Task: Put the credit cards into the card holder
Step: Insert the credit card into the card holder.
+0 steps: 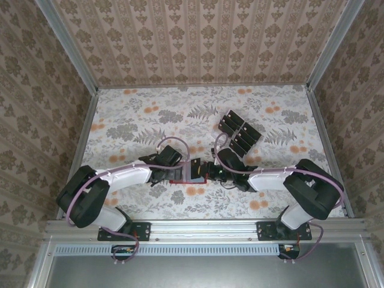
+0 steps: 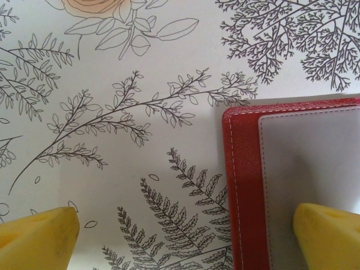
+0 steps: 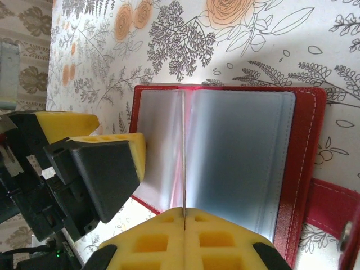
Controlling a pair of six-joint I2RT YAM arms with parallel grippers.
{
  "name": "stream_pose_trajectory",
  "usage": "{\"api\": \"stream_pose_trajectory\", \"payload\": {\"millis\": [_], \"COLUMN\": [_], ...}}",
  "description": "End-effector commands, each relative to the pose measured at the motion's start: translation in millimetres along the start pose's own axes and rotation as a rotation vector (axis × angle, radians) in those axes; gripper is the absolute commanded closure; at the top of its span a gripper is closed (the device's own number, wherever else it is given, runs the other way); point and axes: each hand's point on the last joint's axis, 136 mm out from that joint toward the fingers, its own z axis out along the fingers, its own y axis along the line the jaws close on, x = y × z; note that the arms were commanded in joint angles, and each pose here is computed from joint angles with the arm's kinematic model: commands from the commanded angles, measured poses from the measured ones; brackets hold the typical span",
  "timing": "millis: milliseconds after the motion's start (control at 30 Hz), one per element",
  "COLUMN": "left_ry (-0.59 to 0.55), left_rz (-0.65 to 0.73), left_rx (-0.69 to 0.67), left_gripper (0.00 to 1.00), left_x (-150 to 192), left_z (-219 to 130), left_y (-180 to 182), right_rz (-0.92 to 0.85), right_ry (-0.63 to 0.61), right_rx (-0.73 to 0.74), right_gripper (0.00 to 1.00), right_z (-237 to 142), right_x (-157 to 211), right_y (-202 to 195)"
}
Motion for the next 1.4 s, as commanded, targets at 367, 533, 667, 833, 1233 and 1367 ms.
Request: {"api": "stream_pose_trajectory", "payload": {"millis": [367, 533, 667, 833, 1233, 1367], "left_ry": [0.049, 0.05, 0.053, 0.054, 0.054, 0.055], "left_rz": [0.007, 0.009, 0.009, 0.011, 0.01, 0.012], "left_rx": [-0.056, -0.056, -0.057, -0.055, -0.054, -0.054], "left_gripper": [0.0, 0.0, 0.0, 0.0, 0.0, 0.0], "left_x": [19, 19, 20, 20, 20, 20], "left_z": [3, 4, 5, 5, 6, 6], "left_y": [14, 14, 14, 13, 13, 13], "right_rz": [0.045, 0.05, 0.051, 0.058, 0.075, 0.078], "right_ry": [-0.036, -0.035, -0.036, -0.029, -0.009, -0.015], "right_rx": [-0.054, -0.045, -0.032, -0.037, -0.059, -0.047], "right_gripper": [1.0, 1.0, 1.0, 1.0, 1.0, 1.0], "right_z": [20, 23, 24, 27, 33, 30], "right_x": [3, 5, 6, 8, 13, 14], "right_y": [2, -2, -6, -7, -6, -10]}}
